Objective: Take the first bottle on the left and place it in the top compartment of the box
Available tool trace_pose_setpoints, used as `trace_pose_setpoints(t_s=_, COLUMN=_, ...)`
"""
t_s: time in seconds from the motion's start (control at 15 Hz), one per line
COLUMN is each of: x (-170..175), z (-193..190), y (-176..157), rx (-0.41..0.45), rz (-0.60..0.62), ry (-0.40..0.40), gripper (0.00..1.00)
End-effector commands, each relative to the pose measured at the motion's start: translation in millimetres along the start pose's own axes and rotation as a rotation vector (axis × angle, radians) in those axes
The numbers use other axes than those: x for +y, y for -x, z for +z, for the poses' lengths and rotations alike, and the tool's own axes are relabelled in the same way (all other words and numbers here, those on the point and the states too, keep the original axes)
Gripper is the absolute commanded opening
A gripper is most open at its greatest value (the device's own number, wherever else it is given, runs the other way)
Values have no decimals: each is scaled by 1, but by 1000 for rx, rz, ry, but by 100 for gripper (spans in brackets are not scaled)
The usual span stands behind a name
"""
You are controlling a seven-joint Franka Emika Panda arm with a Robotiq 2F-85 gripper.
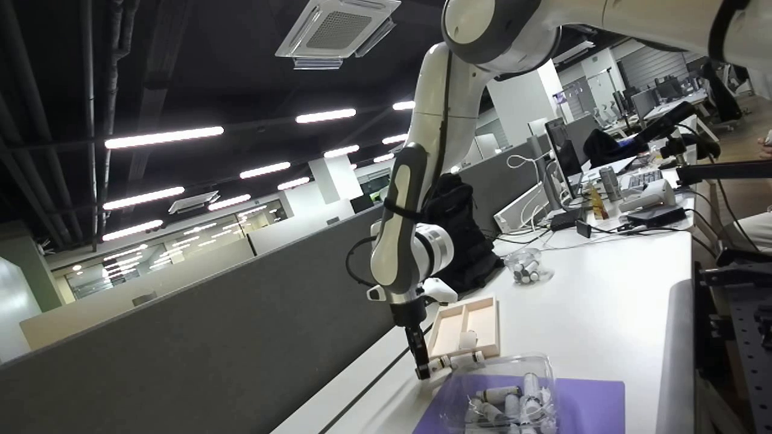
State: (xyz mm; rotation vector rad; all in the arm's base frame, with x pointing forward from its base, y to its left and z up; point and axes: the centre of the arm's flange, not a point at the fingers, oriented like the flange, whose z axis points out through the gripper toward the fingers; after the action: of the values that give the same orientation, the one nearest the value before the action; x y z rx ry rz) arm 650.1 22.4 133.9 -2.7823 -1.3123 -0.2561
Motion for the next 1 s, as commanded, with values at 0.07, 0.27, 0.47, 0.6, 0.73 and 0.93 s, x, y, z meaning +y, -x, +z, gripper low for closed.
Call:
trace_pose_setpoints(t_s=0.07, x=17, z=-63, y=16, rx=26, rz=84, ry=44, gripper=7)
trace_pose_setpoints(t_s=0.27, x=35, z=-89, y=37, rx=29, rz=134, ry=83, gripper=7)
trace_pose_setpoints(t_s=0.47, x=56, z=-92, y=62, rx=32, rz=174, ry=124, gripper=7)
trace_pose_setpoints(t_s=0.6, x=67, z=-84, y=72, rx=18, rz=176, ry=119, gripper=7)
trace_pose_setpoints(t_s=0.73, x=73, z=-75, y=77, rx=13, rz=194, ry=106, gripper=7)
trace_pose_setpoints(t_s=0.93, x=76, z=-57, y=77, rx=4, rz=196, ry=83, gripper=7)
